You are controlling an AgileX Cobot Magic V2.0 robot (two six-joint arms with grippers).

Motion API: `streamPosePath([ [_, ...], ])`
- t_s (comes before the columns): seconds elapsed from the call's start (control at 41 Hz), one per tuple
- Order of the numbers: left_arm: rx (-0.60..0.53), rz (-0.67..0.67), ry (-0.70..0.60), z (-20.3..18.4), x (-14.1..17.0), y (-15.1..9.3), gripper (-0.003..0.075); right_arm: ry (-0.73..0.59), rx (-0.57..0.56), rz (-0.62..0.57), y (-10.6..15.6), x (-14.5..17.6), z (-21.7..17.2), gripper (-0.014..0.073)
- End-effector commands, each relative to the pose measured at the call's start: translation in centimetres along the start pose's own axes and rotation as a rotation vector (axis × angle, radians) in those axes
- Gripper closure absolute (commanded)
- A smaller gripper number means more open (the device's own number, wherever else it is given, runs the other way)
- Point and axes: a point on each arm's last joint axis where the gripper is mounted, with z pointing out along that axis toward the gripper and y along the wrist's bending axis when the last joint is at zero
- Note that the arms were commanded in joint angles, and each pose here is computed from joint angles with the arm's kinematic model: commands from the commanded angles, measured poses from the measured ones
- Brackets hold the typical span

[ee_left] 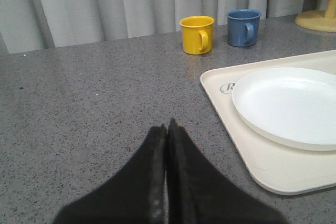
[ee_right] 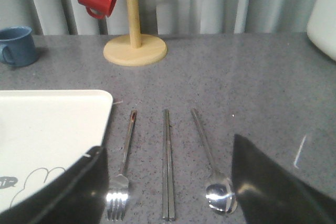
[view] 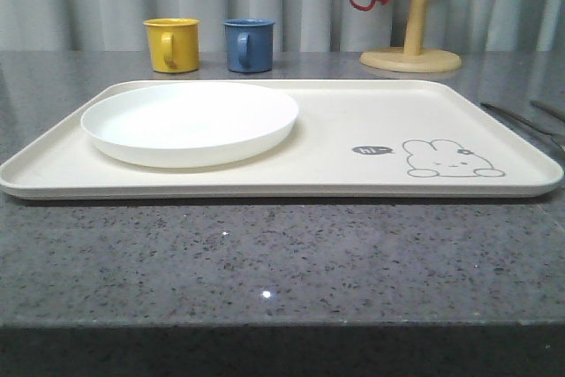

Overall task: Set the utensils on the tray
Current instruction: 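Move the right gripper toward the silver fork beside the tray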

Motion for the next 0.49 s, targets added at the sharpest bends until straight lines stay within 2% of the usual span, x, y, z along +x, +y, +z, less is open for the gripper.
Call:
streamPosePath([
  [0.0,-0.008,-0.017,-0.099,-0.2,-1.6,0.2,0.0738,-0.008,0.003,-0.017,0.2,-2.1,1.3,0.0193],
  [0.098,-0.008,-0.017,-0.099,-0.2,-1.6,0.2,0.0738,0.109,0.012,-0.033,0.2,-2.9,3.4,0.0228],
  [0.244,-0.008,-0.017,-0.099,-0.2,-1.6,0.2,0.0738,0.298,0.009,-0.053,0.6,-4.2,7.2,0.0227],
  [0.464,-0.008,-0.017,-0.099,-0.2,-1.6,0.2,0.0738,0.555,-0.062,-0.104,3.2,-5.0,13.6,0.0227],
])
